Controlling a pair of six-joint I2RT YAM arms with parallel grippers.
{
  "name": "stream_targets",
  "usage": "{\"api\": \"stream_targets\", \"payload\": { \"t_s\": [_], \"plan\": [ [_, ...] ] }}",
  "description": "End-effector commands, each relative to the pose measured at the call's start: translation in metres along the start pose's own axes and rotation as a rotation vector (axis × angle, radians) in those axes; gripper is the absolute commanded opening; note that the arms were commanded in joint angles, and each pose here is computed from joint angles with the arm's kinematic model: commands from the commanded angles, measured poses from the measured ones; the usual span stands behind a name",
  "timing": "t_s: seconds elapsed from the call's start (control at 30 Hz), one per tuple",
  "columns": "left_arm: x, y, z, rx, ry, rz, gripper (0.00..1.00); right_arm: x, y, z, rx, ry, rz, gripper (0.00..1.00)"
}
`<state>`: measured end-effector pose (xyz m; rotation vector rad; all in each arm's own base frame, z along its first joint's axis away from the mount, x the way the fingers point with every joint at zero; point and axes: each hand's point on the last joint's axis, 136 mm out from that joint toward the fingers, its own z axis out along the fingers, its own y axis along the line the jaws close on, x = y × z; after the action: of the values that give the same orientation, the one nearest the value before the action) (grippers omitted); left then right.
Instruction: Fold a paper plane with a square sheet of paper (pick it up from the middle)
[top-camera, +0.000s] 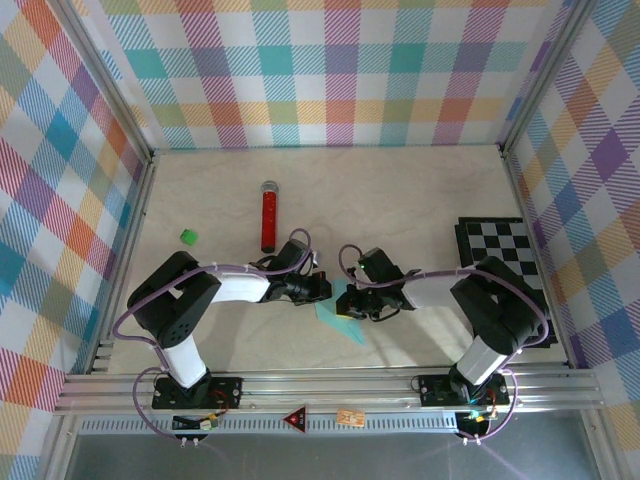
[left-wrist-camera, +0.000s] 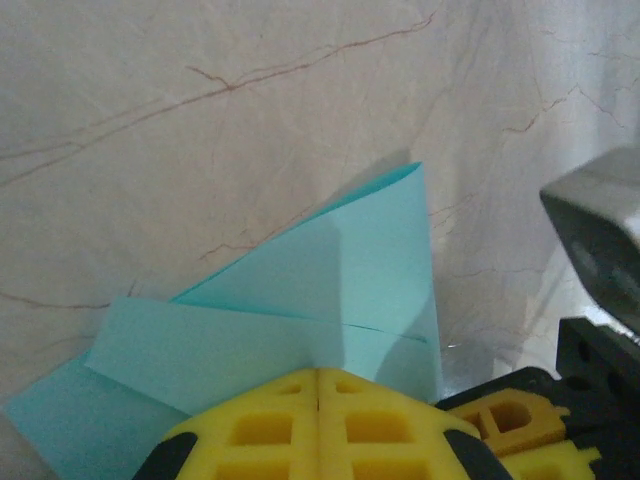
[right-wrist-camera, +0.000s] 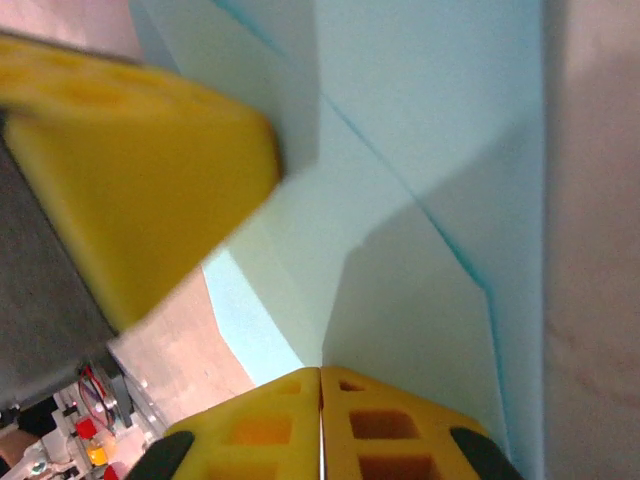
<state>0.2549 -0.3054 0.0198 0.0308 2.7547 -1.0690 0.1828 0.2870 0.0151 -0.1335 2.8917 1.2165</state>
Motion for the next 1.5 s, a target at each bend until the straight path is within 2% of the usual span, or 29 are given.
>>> {"api": "stream_targets", "payload": {
  "t_s": [0.0,0.13,0.3,0.47,0.67,0.87,1.0,1.17,1.27,1.37,1.47],
  "plan": [
    [0.001,0.024,0.003,-0.043,0.018,-0.04,0.05,0.035,-0.013,-0.009,-0.007,0.054,-0.016,0.14],
    [-0.003,0.028,0.004,-0.046,0.017,-0.049,0.05,0.074,-0.042,-0.022,0.03,0.095,0.01,0.14],
    [-0.007,0.027,0.007,-0.027,0.021,-0.056,0.05,0.098,-0.057,-0.039,0.046,0.072,0.012,0.11],
    [-0.009,0.027,0.008,-0.025,0.023,-0.058,0.05,0.086,-0.035,-0.061,0.014,-0.029,-0.086,0.1],
    [-0.011,0.023,0.008,-0.018,0.024,-0.05,0.05,0.053,-0.004,-0.076,-0.028,-0.17,-0.165,0.13],
    [-0.011,0.021,0.004,-0.025,0.022,-0.037,0.05,0.016,0.03,-0.055,-0.053,-0.113,-0.163,0.08],
    [-0.011,0.021,0.003,-0.03,0.028,-0.03,0.05,0.0,0.025,-0.025,-0.035,-0.04,-0.098,0.07],
    [-0.016,0.015,-0.002,-0.028,0.015,-0.023,0.05,0.01,-0.013,0.0,0.044,0.033,0.008,0.04],
    [-0.026,-0.006,-0.014,0.021,-0.013,-0.008,0.08,0.025,-0.031,0.004,0.063,0.052,0.058,0.04],
    [-0.034,-0.028,-0.026,0.061,-0.038,0.017,0.11,0.033,-0.041,0.005,0.078,0.06,0.086,0.04],
    [-0.028,-0.038,-0.028,0.077,-0.03,0.033,0.12,0.034,-0.045,0.004,0.09,0.055,0.1,0.04]
  ]
}}
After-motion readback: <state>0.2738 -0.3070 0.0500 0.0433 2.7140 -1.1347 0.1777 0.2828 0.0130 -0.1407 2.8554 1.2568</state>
